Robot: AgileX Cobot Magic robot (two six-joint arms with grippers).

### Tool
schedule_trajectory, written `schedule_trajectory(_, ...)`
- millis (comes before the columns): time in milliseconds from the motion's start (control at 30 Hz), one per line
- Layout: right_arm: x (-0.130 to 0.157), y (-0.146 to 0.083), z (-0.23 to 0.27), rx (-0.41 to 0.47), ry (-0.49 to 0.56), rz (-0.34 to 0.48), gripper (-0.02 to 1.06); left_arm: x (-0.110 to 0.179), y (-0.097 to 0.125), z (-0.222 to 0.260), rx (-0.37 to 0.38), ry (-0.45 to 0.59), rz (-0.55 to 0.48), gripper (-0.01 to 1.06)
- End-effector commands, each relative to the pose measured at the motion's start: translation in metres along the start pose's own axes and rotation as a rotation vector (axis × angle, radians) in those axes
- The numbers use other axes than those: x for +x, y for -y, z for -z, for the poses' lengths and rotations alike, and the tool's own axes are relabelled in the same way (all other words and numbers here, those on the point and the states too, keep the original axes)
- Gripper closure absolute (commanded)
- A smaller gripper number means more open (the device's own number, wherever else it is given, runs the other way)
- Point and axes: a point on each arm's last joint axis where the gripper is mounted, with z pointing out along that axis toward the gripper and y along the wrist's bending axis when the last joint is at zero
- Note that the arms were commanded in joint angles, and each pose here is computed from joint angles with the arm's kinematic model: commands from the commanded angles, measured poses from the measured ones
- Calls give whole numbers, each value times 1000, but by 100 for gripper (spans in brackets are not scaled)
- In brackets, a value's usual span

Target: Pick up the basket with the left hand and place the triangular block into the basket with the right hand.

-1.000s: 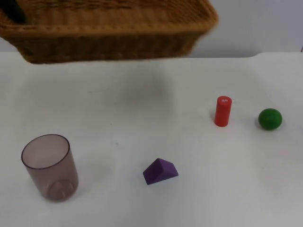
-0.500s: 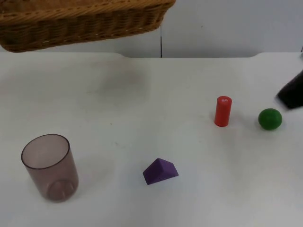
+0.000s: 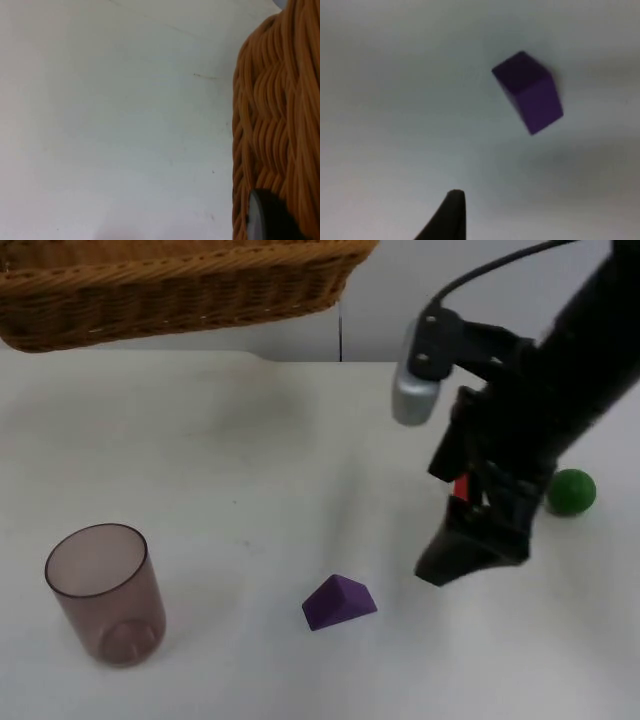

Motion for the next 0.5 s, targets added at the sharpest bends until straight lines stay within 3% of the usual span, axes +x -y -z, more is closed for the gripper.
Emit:
schedule_trajectory(0, -8, 4, -5, -38, -3, 15, 0, -2, 5, 6, 39, 28, 25, 105)
schedule_trajectory(100, -14, 11, -10, -57, -4, 34, 0, -2, 5, 6, 39, 28, 25, 105)
schedule_trajectory(233, -36, 7, -28, -39, -47, 196, 0, -2, 5, 6, 39, 28, 18, 105)
schedule_trajectory(467, -46, -6, -55, -53, -74, 273, 0, -2, 5, 6, 39, 28, 16, 105)
